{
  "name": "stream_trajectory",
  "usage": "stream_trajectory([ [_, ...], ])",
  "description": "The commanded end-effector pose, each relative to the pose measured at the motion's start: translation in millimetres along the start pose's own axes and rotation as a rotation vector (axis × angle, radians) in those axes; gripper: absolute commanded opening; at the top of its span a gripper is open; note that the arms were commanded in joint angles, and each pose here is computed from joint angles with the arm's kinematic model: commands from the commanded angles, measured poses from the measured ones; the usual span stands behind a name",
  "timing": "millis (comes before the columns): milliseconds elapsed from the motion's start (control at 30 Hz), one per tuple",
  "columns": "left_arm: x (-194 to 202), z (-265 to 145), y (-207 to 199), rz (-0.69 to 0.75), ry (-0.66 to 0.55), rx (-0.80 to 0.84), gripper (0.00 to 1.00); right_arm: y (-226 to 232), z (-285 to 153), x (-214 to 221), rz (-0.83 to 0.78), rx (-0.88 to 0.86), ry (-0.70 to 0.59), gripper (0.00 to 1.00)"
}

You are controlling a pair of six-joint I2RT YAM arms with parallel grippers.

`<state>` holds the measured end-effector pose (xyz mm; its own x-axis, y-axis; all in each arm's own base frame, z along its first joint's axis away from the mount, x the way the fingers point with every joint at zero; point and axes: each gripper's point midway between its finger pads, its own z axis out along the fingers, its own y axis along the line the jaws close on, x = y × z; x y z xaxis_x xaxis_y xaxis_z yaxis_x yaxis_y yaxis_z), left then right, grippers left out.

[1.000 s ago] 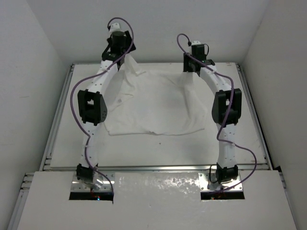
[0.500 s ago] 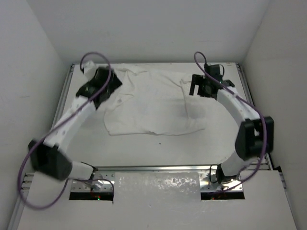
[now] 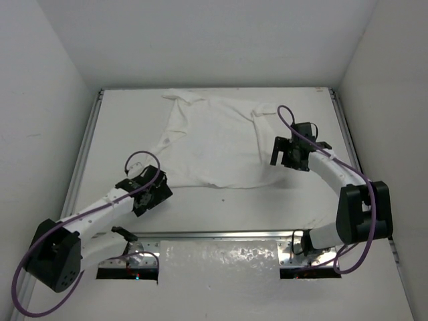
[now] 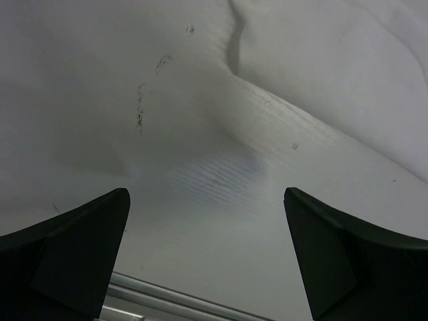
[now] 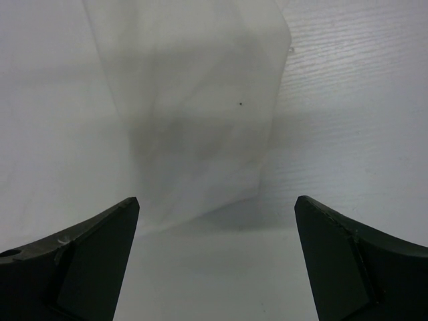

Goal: Fold and stack the t-shirts
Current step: Flatten out the tshirt

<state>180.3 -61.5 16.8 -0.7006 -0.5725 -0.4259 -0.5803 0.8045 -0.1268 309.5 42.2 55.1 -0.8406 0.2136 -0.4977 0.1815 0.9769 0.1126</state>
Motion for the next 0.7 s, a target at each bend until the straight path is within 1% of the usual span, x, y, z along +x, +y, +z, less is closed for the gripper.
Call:
stream_trajectory([
  [0,-23.9,-1.6,-18.5,-0.054,-0.092,0.034,1.0,14.4,7.4,-9.4,0.012,-0.069,-0.031,0.96],
  [33,-21.9,4.4,-16.3,-0.047,-0.085,0.006,1.0,15.6,9.5,-10.4,0.017,-0.077,-0.04,0.96],
  [100,-28.4,9.6,-18.4,-0.066,-0.113,-0.018,1.0,15.9,13.3,-2.8,0.017,-0.086,-0.029,0.96],
  [133,-30.8,12.2,-19.7,-0.068,-0.124,-0.024,0.97,16.3,13.3,-4.1,0.018,-0.093,-0.042,0.96],
  [167,-34.6,16.8,-26.1,-0.074,-0.14,-0.013,0.97,16.9,13.5,-2.6,0.021,-0.096,-0.044,0.96],
  [267,-44.8,22.8,-36.0,-0.06,-0.181,0.001,0.92,16.6,14.7,3.4,0.021,-0.103,-0.037,0.96],
  [300,-49.8,24.1,-34.7,-0.055,-0.206,-0.016,0.92,15.2,15.5,6.3,0.022,-0.1,-0.03,0.96],
  [400,-63.9,24.8,-45.5,-0.052,-0.244,-0.022,0.86,13.3,16.3,12.3,0.025,-0.098,-0.023,0.96],
  [500,-70.3,29.7,-53.3,-0.042,-0.263,-0.024,0.86,11.9,15.1,18.1,0.039,-0.1,-0.028,0.96],
  [567,-70.4,36.2,-59.0,-0.024,-0.256,-0.021,0.86,15.1,11.7,21.7,0.041,-0.126,-0.028,0.96],
  [600,-68.8,40.9,-61.2,-0.012,-0.246,-0.027,0.74,15.1,9.6,21.0,0.039,-0.126,-0.036,0.96],
  [633,-65.6,42.9,-62.2,-0.004,-0.231,-0.027,0.67,13.7,9.9,22.4,0.037,-0.12,-0.032,0.96],
  [667,-63.4,44.5,-62.3,0.001,-0.221,-0.029,0.57,14.0,7.6,20.3,0.037,-0.121,-0.04,0.96],
])
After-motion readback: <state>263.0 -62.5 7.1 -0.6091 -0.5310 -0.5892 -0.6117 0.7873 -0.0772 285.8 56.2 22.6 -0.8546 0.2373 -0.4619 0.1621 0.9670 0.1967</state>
